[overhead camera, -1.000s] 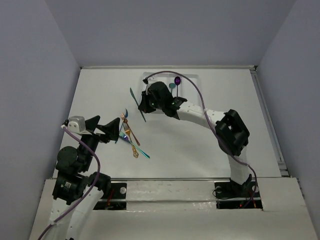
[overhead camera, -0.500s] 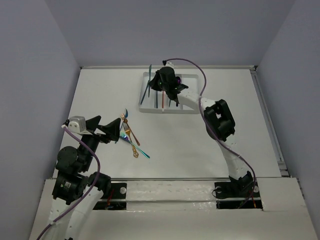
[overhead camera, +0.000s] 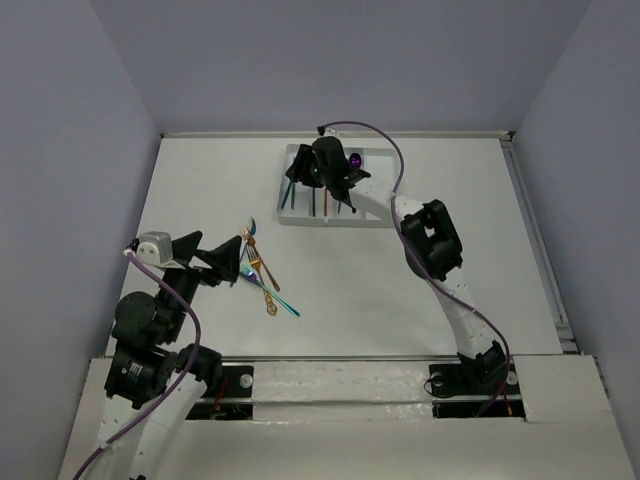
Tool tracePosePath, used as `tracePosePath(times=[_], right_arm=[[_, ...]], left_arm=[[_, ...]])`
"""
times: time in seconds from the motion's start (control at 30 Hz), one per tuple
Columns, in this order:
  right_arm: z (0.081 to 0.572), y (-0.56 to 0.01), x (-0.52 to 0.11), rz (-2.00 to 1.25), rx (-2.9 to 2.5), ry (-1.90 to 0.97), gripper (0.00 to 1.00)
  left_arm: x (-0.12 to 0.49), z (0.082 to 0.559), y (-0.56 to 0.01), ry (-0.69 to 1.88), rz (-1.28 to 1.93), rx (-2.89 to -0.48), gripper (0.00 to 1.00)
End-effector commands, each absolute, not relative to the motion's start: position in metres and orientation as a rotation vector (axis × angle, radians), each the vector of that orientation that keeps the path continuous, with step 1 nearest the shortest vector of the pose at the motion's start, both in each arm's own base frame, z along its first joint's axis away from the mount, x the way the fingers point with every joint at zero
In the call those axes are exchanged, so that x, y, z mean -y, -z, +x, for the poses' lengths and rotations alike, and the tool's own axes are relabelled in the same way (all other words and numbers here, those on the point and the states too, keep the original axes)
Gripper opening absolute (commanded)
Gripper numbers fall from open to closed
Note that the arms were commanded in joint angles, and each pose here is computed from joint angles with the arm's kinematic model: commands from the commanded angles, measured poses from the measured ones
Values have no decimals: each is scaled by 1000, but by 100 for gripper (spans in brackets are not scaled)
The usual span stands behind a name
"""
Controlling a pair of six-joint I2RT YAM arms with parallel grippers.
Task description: Sort the eating utensils into containers
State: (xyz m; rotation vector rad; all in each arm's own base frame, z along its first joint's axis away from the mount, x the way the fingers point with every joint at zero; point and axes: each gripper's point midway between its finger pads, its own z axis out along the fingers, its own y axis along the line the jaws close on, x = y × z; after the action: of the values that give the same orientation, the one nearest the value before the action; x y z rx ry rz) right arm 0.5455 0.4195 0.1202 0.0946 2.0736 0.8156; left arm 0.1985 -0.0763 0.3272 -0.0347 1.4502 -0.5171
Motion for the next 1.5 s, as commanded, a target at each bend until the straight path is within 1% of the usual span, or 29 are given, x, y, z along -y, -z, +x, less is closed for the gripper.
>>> tracePosePath(times=[0.0,0.07,0.1,0.13,0.17,0.2,0.23,0.33,0.37,0.4,0.43,0.47,0.5,0.53,0.6,0.67,0.7,0.8,0.93,0.97,1.1,1.17,1.27,1.3,1.4,1.43,1.47], right_arm=[[540,-181,-419,28,-1984,-833,58],[533,-187,-415,-29,-1976,-814,58],[522,-213,-417,-59,-1936,-828,58],[507,-203,-420,-119,-1960,-836,58],[485,-226,-425,-198,-1924,-836,58],[473,-231,-430,-237,-1901,-841,57],[453,-206,-429,-315,-1945,-808,56],[393,-189,-442,-456,-1980,-813,51],[373,-197,-442,-492,-1970,-828,51],[352,-172,-438,-546,-2020,-805,48],[336,-167,-441,-580,-2030,-807,47],[306,-157,-446,-651,-2051,-810,45],[293,-153,-449,-684,-2055,-812,44],[268,-142,-456,-750,-2086,-799,44],[247,-128,-460,-837,-2121,-757,43],[240,-117,-465,-872,-2131,-681,42],[230,-102,-470,-917,-2150,-655,41],[227,-94,-481,-951,-2161,-629,41],[235,-87,-494,-972,-2161,-570,39],[240,-96,-500,-968,-2137,-565,38],[251,-97,-508,-970,-2126,-519,38],[253,-89,-512,-991,-2130,-507,38],[253,-90,-524,-1013,-2130,-532,39],[254,-82,-527,-1019,-2139,-527,42],[256,-76,-534,-1038,-2147,-524,45],[257,-80,-538,-1038,-2142,-528,45],[257,-72,-539,-1049,-2154,-520,45]], left_arm=[[79,200,-341,534,-29,-1416,99],[78,200,-341,529,-34,-1416,99],[77,200,-342,525,-37,-1414,99],[75,200,-341,518,-43,-1413,99],[74,200,-343,512,-49,-1407,99],[72,199,-344,508,-53,-1402,99],[70,198,-345,502,-60,-1395,99],[66,198,-346,487,-76,-1390,99],[66,199,-346,487,-79,-1392,99],[66,199,-345,482,-81,-1393,99],[65,200,-345,483,-84,-1393,99],[63,201,-345,469,-92,-1393,99],[63,202,-345,467,-95,-1396,99],[62,203,-345,462,-100,-1399,99],[59,204,-345,450,-112,-1397,99],[57,205,-344,440,-121,-1399,99],[57,205,-344,439,-122,-1400,99],[56,207,-342,437,-125,-1404,99],[57,209,-341,432,-122,-1413,99],[57,208,-341,433,-121,-1412,99],[56,207,-343,433,-124,-1404,99],[55,206,-343,432,-127,-1401,99],[53,205,-345,428,-131,-1392,99],[53,205,-346,428,-131,-1391,99],[53,205,-346,430,-132,-1389,99],[53,205,-346,429,-131,-1389,99],[53,205,-346,429,-134,-1388,99]])
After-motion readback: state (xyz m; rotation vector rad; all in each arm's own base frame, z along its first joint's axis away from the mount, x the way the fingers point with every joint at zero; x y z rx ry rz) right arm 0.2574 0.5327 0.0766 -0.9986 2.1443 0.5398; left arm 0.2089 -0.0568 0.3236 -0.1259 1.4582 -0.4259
